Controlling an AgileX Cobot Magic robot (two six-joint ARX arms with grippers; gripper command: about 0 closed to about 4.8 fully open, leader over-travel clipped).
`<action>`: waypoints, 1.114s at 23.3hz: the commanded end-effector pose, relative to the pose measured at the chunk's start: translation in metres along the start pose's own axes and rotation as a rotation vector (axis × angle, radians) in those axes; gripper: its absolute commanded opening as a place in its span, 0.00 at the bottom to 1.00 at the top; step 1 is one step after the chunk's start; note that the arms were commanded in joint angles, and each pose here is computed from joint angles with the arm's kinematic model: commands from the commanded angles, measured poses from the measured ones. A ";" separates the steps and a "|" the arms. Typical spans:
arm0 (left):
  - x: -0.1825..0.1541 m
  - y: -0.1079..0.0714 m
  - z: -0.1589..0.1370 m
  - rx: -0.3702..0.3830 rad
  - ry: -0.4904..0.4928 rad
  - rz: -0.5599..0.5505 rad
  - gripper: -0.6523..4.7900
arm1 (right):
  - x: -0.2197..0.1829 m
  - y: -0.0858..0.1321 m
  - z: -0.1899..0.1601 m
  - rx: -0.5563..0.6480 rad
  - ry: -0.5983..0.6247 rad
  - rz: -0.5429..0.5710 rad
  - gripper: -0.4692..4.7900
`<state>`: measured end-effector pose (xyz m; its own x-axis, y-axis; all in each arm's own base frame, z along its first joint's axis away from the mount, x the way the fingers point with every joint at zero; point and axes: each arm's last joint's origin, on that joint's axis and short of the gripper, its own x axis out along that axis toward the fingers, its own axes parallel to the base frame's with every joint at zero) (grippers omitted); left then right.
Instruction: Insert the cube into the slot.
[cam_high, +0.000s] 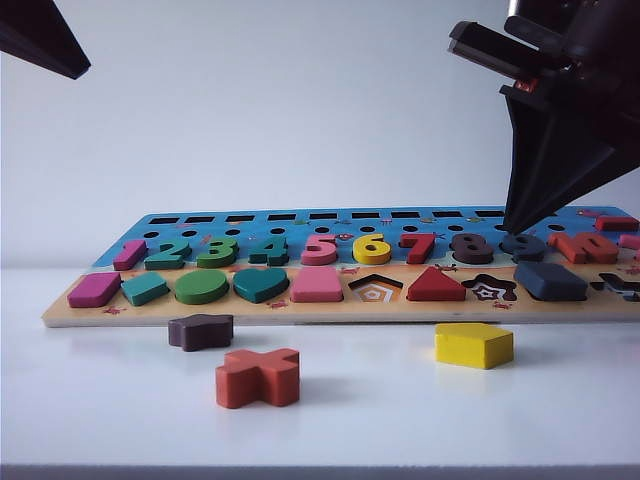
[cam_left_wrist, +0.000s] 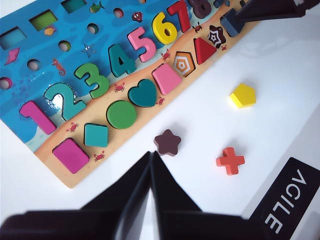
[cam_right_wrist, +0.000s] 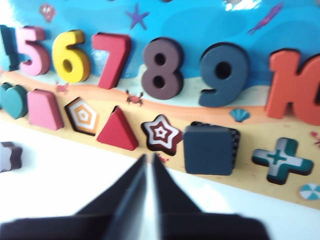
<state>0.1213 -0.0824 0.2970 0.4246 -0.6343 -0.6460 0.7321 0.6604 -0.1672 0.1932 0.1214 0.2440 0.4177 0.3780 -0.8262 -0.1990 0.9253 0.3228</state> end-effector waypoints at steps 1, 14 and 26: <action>0.000 0.000 0.002 0.011 -0.016 -0.002 0.14 | 0.002 0.002 0.004 -0.008 -0.019 0.018 0.07; 0.000 0.000 0.002 0.011 -0.016 -0.002 0.14 | 0.022 -0.001 0.006 -0.004 0.006 -0.067 0.07; 0.000 0.000 0.002 0.011 -0.016 -0.002 0.14 | 0.021 -0.003 0.007 -0.005 -0.023 -0.124 0.07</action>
<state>0.1213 -0.0824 0.2970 0.4244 -0.6345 -0.6460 0.7322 0.6601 -0.1674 0.2076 0.1264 0.2265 0.4396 0.2620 -0.8591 -0.1468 0.9646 0.2191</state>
